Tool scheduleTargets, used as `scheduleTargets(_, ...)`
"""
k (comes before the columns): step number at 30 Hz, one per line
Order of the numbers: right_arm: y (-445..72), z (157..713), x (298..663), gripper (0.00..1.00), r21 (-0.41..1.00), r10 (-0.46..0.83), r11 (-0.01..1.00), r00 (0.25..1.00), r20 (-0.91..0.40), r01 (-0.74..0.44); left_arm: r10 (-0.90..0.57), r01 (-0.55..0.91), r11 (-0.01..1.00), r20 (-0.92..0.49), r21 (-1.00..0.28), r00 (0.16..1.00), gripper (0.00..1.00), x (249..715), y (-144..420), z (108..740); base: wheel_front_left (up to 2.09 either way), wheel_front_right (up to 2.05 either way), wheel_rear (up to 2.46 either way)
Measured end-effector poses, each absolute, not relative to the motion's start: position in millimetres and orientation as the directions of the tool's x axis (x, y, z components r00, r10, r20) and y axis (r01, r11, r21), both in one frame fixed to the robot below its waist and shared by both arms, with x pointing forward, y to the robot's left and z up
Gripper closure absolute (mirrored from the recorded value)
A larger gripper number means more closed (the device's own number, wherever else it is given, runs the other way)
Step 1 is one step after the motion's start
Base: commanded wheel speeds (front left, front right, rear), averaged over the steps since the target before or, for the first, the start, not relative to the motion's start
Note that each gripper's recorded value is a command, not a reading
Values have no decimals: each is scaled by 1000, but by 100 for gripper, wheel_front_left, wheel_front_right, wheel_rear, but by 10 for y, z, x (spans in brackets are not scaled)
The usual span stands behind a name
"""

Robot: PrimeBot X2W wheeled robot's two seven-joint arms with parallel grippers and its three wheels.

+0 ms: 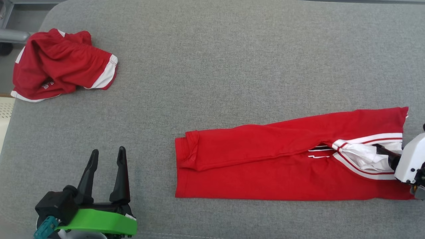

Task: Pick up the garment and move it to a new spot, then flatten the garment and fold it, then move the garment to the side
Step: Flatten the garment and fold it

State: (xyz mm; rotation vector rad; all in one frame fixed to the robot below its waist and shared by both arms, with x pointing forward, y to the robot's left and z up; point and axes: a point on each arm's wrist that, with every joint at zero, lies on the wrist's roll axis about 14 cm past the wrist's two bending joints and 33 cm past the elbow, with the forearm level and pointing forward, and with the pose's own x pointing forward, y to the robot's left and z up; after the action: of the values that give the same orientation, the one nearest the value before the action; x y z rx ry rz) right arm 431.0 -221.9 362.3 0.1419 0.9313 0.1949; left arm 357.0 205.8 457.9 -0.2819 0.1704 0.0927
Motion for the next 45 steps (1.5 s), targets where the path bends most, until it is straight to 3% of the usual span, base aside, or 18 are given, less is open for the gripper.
scheduleTargets(1, -2069, 3626, 4281, 100, 281, 285, 955, 561, -777, -97, 57, -102, 950, -158, -296, 986, 0, 3574, 2040, 4615, 0, 0, 0)
scheduleTargets(5, -1741, 3736, 4245, 100, 457, 423, 886, 543, -726, -78, 48, -96, 942, -154, -321, 987, 0, 3524, 2049, 4581, 0, 0, 0)
scheduleTargets(8, -1802, 3821, 4249, 100, 507, 432, 861, 574, -695, -34, 45, -94, 936, -150, -340, 988, 0, 3514, 2058, 4557, 0, 0, 0)
scheduleTargets(16, -3119, 4046, 4134, 100, 405, 136, 883, 697, -704, 236, 20, -68, 929, -135, -364, 991, 0, 3523, 2001, 4522, 0, 0, 0)
scheduleTargets(20, -3598, 4323, 4100, 100, 356, 12, 885, 749, -663, 300, -6, -45, 924, -134, -379, 991, 0, 3525, 1920, 4496, 0, 0, 0)
scheduleTargets(23, -3431, 4604, 4239, 100, 360, 60, 911, 799, -598, 201, -15, -37, 922, -132, -385, 991, 0, 3543, 1885, 4482, 0, 0, 0)
scheduleTargets(26, -2791, 4789, 4319, 100, 434, 246, 901, 805, -540, 16, -21, -32, 926, -136, -376, 990, 0, 3570, 1871, 4459, 0, 0, 0)
scheduleTargets(33, -1410, 4753, 3959, 100, 515, 572, 801, 646, -506, -306, -82, 23, 927, -142, -373, 987, 0, 3678, 1698, 4399, 0, 0, 0)
scheduleTargets(37, -921, 4622, 3826, 100, 533, 630, 762, 612, -479, -367, -108, 43, 930, -160, -365, 981, 0, 3736, 1627, 4332, 0, 0, 0)
scheduleTargets(45, -532, 4365, 3906, 100, 506, 619, 773, 632, -467, -383, -142, 75, 930, -163, -359, 976, 0, 3820, 1544, 4322, 0, 0, 0)
